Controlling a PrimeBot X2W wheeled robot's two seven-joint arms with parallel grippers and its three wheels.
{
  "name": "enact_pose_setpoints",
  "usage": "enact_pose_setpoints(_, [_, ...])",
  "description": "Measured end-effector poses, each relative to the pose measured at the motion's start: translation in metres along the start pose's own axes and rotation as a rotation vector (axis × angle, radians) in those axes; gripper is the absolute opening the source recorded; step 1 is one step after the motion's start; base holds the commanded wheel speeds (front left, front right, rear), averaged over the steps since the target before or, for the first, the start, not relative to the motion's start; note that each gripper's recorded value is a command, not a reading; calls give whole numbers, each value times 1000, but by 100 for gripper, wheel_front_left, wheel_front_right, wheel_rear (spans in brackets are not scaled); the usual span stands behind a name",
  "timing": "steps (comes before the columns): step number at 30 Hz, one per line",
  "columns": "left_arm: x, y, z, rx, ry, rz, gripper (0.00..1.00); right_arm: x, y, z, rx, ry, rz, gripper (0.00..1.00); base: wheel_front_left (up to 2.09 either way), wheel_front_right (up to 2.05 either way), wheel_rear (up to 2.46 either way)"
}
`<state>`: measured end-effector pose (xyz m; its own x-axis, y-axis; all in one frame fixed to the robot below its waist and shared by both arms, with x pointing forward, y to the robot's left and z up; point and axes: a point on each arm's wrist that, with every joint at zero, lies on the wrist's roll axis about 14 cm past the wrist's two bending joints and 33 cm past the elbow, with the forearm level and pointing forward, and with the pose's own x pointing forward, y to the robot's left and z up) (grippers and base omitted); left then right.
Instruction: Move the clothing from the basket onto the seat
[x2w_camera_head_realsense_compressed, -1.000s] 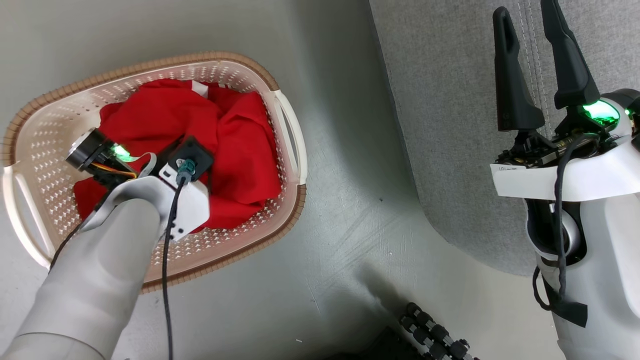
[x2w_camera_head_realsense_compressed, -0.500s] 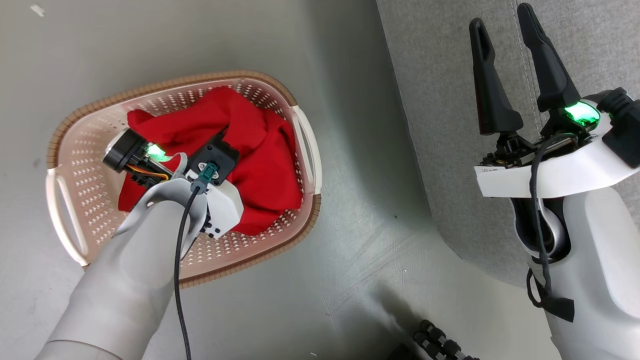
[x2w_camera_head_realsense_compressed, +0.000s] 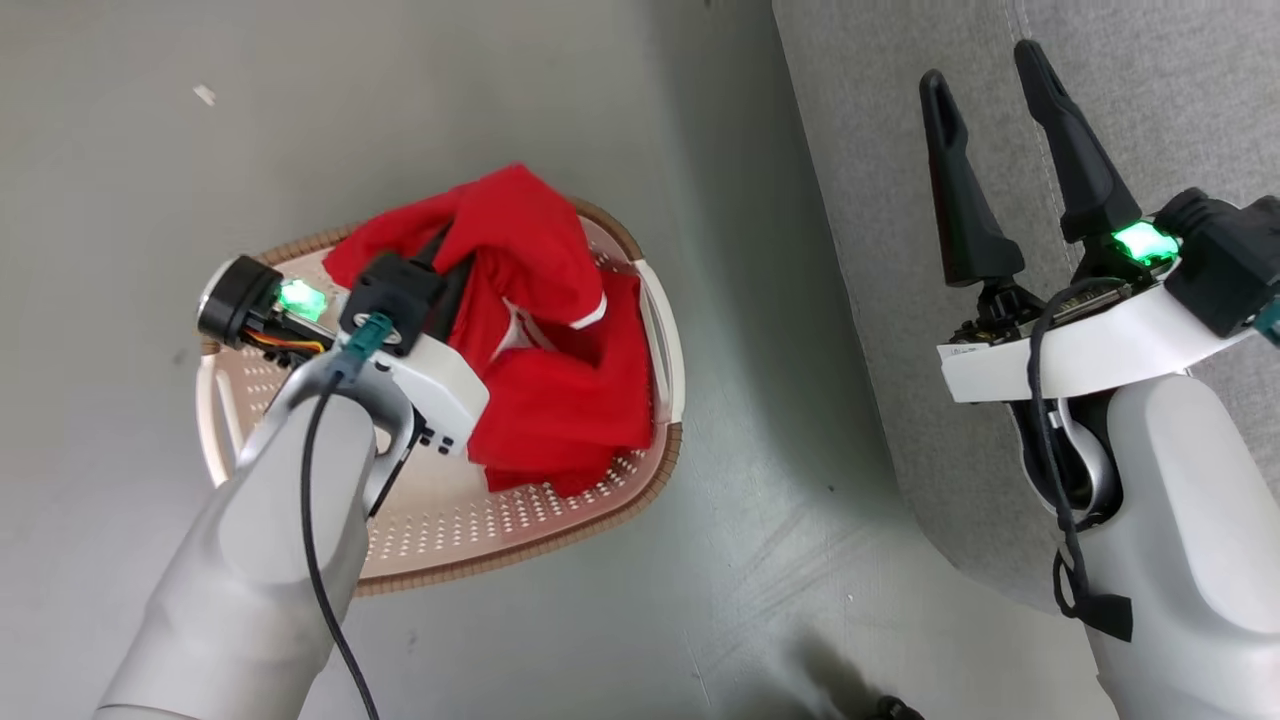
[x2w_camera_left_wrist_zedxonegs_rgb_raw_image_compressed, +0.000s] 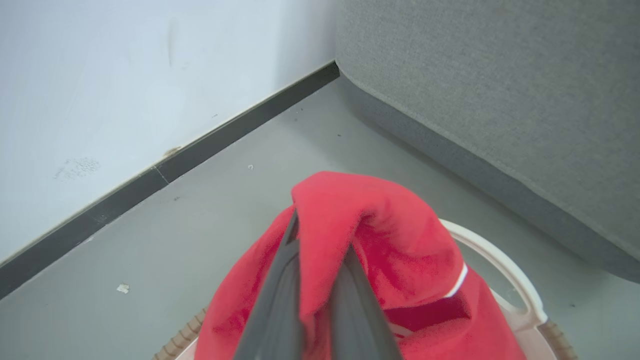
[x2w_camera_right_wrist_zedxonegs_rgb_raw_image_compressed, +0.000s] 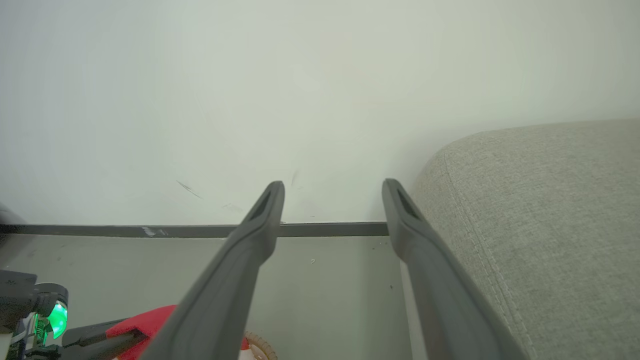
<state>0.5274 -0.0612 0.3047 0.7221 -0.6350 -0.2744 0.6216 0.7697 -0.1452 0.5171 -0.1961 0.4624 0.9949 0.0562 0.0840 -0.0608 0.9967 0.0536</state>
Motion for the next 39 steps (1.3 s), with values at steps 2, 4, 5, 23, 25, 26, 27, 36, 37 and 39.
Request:
enact_pose_setpoints(2, [-2,7,18,-2,-42,24,0,0,3,2,-7,1,8,100,0,0,0])
enact_pose_setpoints(4, [-6,14,36,-4,-85,46,0,-1,6,5,-10,-3,15,100,0,0,0])
enact_pose_setpoints(5, [-8,17,44,-8,-107,59,0,-2,8,8,-10,-7,20,100,0,0,0])
enact_pose_setpoints(23, [-78,58,155,84,-339,163,0,-24,52,38,4,-38,124,100,0,0,0])
enact_pose_setpoints(25, [-88,61,165,97,-356,175,0,-27,58,43,2,-44,147,100,0,0,0])
enact_pose_setpoints(26, [-92,62,170,110,-360,179,0,-30,62,44,0,-41,159,100,0,0,0])
enact_pose_setpoints(27, [-96,63,176,119,-369,179,0,-32,65,44,-2,-37,170,100,0,0,0])
enact_pose_setpoints(36, [-130,36,206,141,-389,141,0,-59,94,52,-10,-24,275,100,0,0,0])
enact_pose_setpoints(37, [-134,33,209,144,-390,138,0,-60,96,55,-15,-30,285,100,0,0,0])
enact_pose_setpoints(39, [-140,27,219,147,-408,131,0,-62,98,60,-27,-38,300,100,0,0,0])
